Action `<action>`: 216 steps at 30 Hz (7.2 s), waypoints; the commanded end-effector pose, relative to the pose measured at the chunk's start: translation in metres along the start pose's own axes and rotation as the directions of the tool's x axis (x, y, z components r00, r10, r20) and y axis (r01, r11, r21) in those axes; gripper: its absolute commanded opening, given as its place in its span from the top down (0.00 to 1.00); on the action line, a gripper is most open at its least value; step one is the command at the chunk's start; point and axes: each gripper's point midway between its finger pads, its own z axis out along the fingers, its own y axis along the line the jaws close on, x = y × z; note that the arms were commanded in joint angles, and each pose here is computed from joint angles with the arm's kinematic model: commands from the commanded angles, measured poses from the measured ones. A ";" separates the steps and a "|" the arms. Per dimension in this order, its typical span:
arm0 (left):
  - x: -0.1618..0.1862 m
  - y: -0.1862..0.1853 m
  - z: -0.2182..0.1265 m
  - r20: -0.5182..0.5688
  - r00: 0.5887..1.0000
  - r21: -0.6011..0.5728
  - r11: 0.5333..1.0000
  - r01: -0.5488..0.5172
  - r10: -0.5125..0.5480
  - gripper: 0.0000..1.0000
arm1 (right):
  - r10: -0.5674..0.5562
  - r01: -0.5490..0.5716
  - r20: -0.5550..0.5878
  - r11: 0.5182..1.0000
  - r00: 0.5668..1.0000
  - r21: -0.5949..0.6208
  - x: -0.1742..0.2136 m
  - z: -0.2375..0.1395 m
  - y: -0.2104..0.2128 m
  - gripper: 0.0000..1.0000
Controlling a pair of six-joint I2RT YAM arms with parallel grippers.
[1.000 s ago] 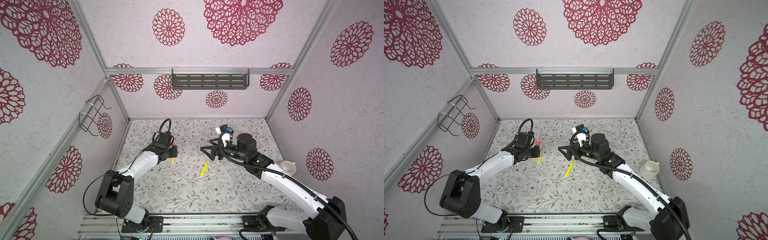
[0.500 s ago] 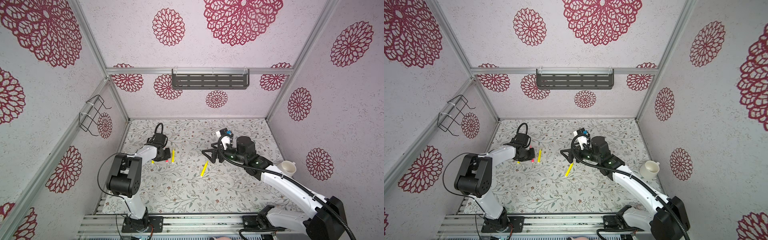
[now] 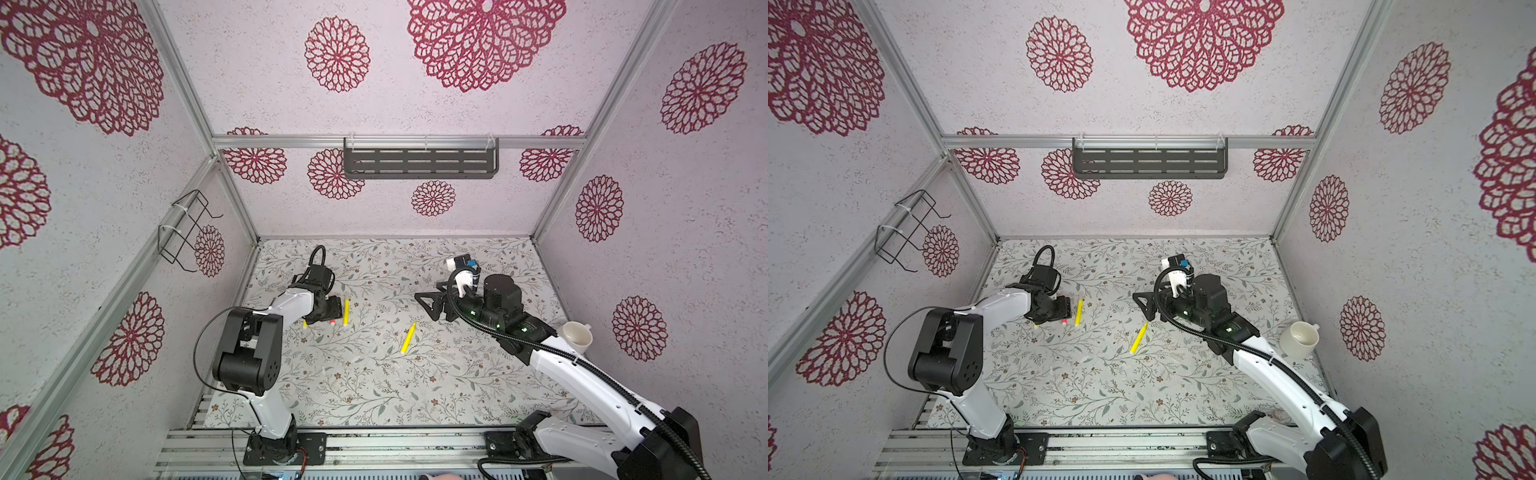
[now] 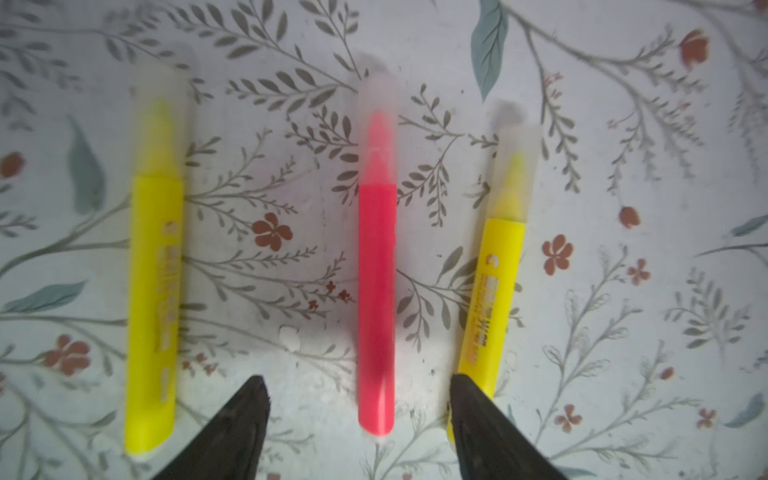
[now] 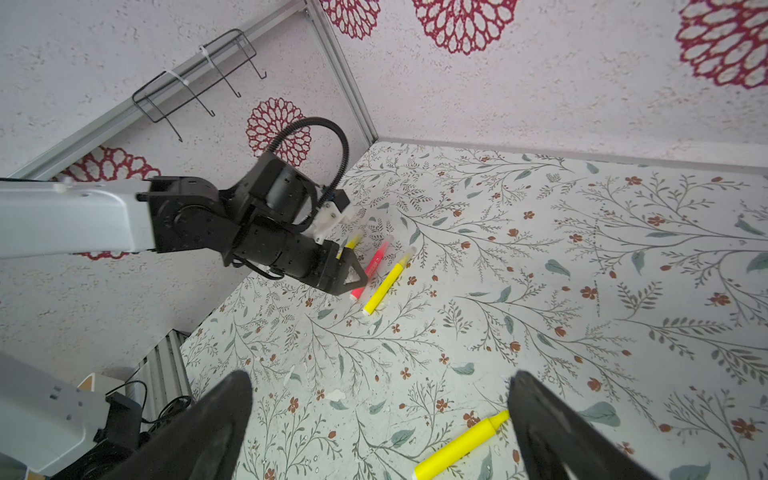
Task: Insert the pens into the pen caps
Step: 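Set the capped pink highlighter down beside the yellow highlighters with the left gripper, then grasp a yellow highlighter with the left gripper while the right moves toward it, then lower the open right gripper over the translucent cap on the table, then close the right gripper on the translucent cap while the left holds the highlighter upright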
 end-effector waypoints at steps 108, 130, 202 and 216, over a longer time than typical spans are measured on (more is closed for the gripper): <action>0.053 -0.147 -0.153 0.549 0.783 0.158 0.884 -0.441 0.293 1.00 | 0.887 -0.719 0.450 -0.246 0.104 0.650 0.216 -0.017 -0.104 0.23; 0.051 -0.137 -0.145 0.537 0.797 0.160 0.893 -0.420 0.278 1.00 | 0.878 -0.747 0.461 -0.218 0.131 0.628 0.219 -0.014 -0.100 0.42; 0.043 -0.099 -0.151 0.569 0.805 0.203 0.919 -0.337 0.170 1.00 | 0.409 0.055 -0.515 0.741 0.754 0.669 0.171 -0.009 -0.130 0.38; 0.050 -0.102 -0.167 0.616 0.776 0.277 0.884 -0.376 0.137 1.00 | 0.388 0.153 -0.645 0.770 0.659 0.619 0.215 -0.015 -0.126 0.48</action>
